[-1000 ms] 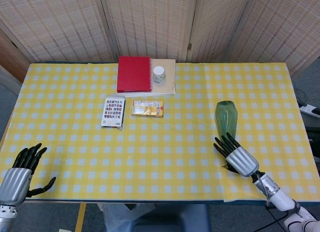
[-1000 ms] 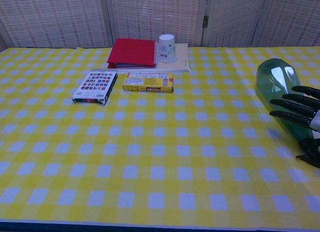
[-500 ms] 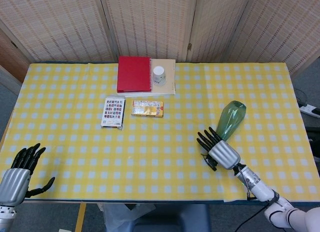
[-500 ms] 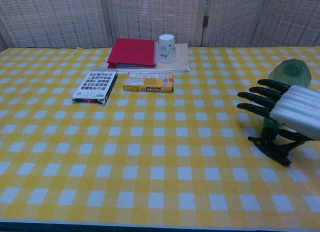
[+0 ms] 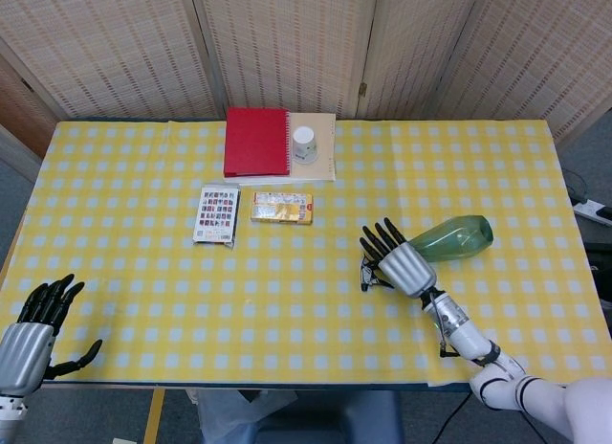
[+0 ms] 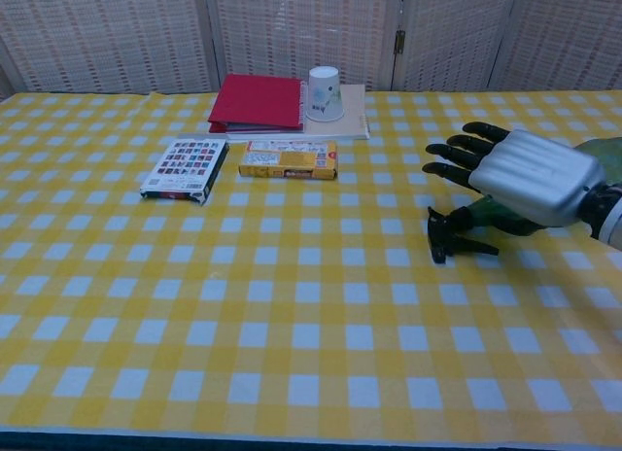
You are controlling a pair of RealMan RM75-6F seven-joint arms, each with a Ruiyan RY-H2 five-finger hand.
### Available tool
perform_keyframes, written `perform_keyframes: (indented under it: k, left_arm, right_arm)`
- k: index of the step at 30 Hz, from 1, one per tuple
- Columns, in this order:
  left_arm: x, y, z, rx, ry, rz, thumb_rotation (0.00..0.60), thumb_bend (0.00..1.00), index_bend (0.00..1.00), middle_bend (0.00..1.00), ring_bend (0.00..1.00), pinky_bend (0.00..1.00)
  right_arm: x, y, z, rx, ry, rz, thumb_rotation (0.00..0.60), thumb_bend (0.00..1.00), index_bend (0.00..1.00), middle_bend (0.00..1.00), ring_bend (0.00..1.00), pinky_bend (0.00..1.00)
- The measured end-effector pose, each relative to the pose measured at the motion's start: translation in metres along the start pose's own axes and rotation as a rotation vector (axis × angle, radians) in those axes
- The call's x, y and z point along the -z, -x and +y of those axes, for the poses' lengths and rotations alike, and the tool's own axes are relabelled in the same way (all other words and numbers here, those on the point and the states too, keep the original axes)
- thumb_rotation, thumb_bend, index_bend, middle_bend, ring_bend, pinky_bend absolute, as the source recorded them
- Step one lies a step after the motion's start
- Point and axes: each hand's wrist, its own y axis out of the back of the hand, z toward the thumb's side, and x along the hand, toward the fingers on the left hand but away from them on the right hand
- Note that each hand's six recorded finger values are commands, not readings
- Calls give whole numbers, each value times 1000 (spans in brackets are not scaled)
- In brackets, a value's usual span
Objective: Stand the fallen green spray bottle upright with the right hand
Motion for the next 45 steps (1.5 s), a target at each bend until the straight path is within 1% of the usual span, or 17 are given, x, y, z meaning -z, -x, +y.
perform_keyframes:
  k: [4, 9, 11, 17, 20, 22, 28, 31, 34, 38, 43, 44, 45]
  left_arm:
    - [1, 1, 1, -1, 2, 0, 332, 337, 0, 4, 59, 0]
    - [2, 1, 3, -5, 6, 0, 331, 338, 0, 8, 59, 0]
    - [3, 1, 3, -6, 5, 2, 331, 339, 0, 9, 58, 0]
    - [1, 2, 3, -15, -27, 9, 329, 339, 0, 13, 59, 0]
    - [0, 3, 4, -18, -11, 6, 328, 339, 0, 13, 60, 0]
    - [1, 3, 5, -16, -3, 4, 326, 339, 0, 13, 60, 0]
    - [-1, 4, 6, -16, 9, -14, 328, 341, 0, 14, 61, 0]
    - [-2, 6, 9, -27, 20, -20, 328, 340, 0, 14, 61, 0]
    - [0, 7, 11, -28, 26, -16, 329, 340, 0, 14, 61, 0]
    - [0, 7, 11, -28, 29, -17, 328, 341, 0, 14, 62, 0]
    - [1, 8, 13, -32, 34, -17, 329, 340, 0, 14, 62, 0]
    - [1, 8, 13, -33, 35, -18, 330, 340, 0, 14, 62, 0]
    - [2, 8, 14, -34, 36, -18, 331, 340, 0, 14, 62, 0]
  right_arm:
    - [11, 11, -2, -25, -12, -37, 600, 377, 0, 0, 0, 0]
    - [16, 11, -2, -46, 30, -49, 600, 376, 0, 0, 0, 0]
    - [18, 8, 0, -49, 43, -47, 600, 377, 0, 0, 0, 0]
    - [23, -16, 7, -87, 118, -55, 600, 377, 0, 0, 0, 0]
    - [26, -31, 13, -118, 148, -84, 600, 377, 0, 0, 0, 0]
    - [29, -41, 15, -148, 157, -116, 600, 377, 0, 0, 0, 0]
    - [48, -58, 8, -271, 135, -229, 600, 377, 0, 20, 0, 0]
    - [56, -57, 0, -328, 161, -277, 600, 377, 0, 40, 0, 0]
    - [58, -49, -9, -371, 187, -300, 600, 378, 0, 45, 0, 0]
    - [54, -36, -18, -391, 212, -305, 600, 377, 0, 52, 0, 0]
    - [46, -24, -23, -397, 285, -309, 600, 377, 0, 70, 1, 0]
    - [45, -22, -23, -397, 289, -308, 600, 377, 6, 78, 3, 0]
    - [44, -21, -24, -396, 289, -306, 600, 376, 45, 108, 18, 0]
